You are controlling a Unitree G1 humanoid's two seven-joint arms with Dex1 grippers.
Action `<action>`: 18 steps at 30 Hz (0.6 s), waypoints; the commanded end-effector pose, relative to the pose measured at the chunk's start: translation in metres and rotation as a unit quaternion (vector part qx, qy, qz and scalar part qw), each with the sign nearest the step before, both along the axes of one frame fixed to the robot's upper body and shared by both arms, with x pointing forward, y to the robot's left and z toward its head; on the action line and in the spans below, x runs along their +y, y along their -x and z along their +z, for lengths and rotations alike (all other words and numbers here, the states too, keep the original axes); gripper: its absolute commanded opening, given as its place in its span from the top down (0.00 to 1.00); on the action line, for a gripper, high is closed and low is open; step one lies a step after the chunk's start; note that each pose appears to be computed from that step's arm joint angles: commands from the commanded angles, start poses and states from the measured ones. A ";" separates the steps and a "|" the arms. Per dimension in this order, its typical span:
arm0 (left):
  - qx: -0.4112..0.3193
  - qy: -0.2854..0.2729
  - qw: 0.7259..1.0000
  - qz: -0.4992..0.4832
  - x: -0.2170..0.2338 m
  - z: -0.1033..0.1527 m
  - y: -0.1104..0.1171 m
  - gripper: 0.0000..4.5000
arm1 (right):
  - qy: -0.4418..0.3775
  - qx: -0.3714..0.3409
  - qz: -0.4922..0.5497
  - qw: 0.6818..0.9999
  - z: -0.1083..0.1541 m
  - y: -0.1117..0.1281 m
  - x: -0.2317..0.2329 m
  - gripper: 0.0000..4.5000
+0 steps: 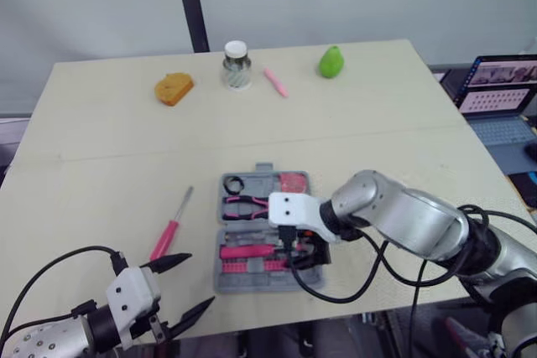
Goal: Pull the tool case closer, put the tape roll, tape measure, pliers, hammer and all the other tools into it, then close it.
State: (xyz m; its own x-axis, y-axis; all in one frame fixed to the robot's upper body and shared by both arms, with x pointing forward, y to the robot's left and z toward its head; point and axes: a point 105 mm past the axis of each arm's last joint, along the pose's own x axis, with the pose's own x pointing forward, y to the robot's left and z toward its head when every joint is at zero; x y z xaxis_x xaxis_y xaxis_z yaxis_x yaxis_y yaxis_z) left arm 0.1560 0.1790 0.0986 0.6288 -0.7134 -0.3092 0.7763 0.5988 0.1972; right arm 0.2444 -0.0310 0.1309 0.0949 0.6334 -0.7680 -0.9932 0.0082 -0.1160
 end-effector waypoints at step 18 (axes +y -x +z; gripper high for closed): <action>-0.067 0.012 0.997 -0.037 -0.020 0.009 -0.037 0.00 | -0.263 -0.056 -0.014 0.963 -0.032 -0.029 0.009 0.99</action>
